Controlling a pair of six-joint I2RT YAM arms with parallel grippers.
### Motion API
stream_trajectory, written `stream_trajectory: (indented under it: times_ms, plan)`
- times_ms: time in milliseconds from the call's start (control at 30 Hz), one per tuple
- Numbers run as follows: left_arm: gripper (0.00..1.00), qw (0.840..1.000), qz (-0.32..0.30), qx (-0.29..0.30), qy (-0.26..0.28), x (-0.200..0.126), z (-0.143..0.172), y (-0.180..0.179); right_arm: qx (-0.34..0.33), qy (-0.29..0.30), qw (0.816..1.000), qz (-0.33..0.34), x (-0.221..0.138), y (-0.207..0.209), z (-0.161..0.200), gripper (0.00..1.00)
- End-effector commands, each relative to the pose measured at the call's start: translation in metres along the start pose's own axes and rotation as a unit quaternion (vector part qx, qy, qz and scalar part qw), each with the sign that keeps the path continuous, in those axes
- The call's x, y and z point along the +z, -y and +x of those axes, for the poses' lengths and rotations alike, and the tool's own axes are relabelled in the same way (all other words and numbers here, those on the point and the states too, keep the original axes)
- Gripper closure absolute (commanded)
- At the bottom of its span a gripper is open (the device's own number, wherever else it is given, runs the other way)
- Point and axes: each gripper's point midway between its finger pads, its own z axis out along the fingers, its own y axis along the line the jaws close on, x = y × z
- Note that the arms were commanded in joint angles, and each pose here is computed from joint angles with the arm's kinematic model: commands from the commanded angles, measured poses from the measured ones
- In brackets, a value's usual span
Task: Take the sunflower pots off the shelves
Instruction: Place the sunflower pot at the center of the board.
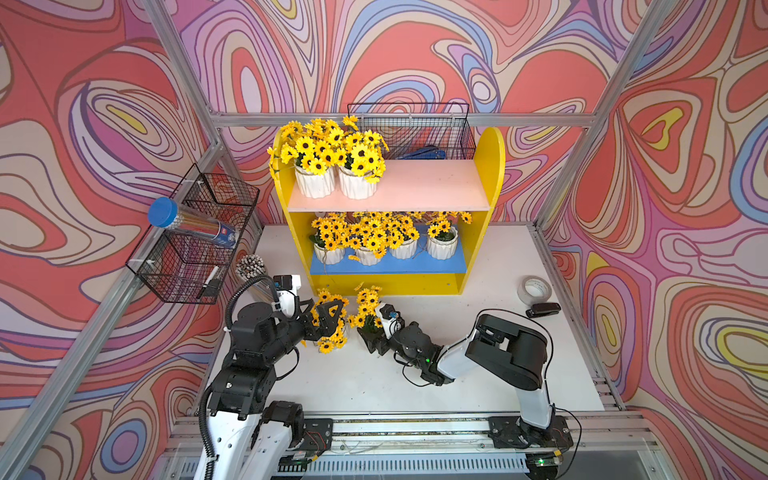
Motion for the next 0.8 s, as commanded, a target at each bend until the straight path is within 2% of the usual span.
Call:
stream_trajectory:
  times_ms: [0, 333, 367, 533, 700, 767]
  plan:
    - [0.00, 1.000, 0.008, 0.001, 0.003, -0.001, 0.001, 0.002, 0.003, -0.101, 0.995, 0.018, -0.008, 0.010, 0.071, 1.00]
    - [0.00, 1.000, 0.010, 0.000, 0.011, -0.005, 0.000, 0.003, -0.022, -0.125, 0.992, 0.002, 0.002, -0.014, 0.087, 1.00]
    - [0.00, 1.000, 0.012, -0.002, 0.010, -0.005, 0.001, 0.004, -0.024, -0.130, 0.991, 0.003, 0.002, -0.015, 0.088, 0.98]
    - [0.00, 1.000, 0.011, 0.001, 0.013, -0.007, 0.000, 0.005, -0.025, -0.146, 0.988, 0.031, 0.001, -0.007, 0.088, 0.58]
    - [0.00, 1.000, 0.013, 0.002, 0.013, -0.007, 0.000, 0.005, -0.041, -0.142, 0.988, 0.036, -0.005, -0.010, 0.075, 0.27]
    - [0.00, 1.000, 0.014, 0.001, 0.013, -0.007, 0.000, 0.006, -0.045, -0.146, 0.988, 0.030, -0.006, -0.013, 0.073, 0.06]
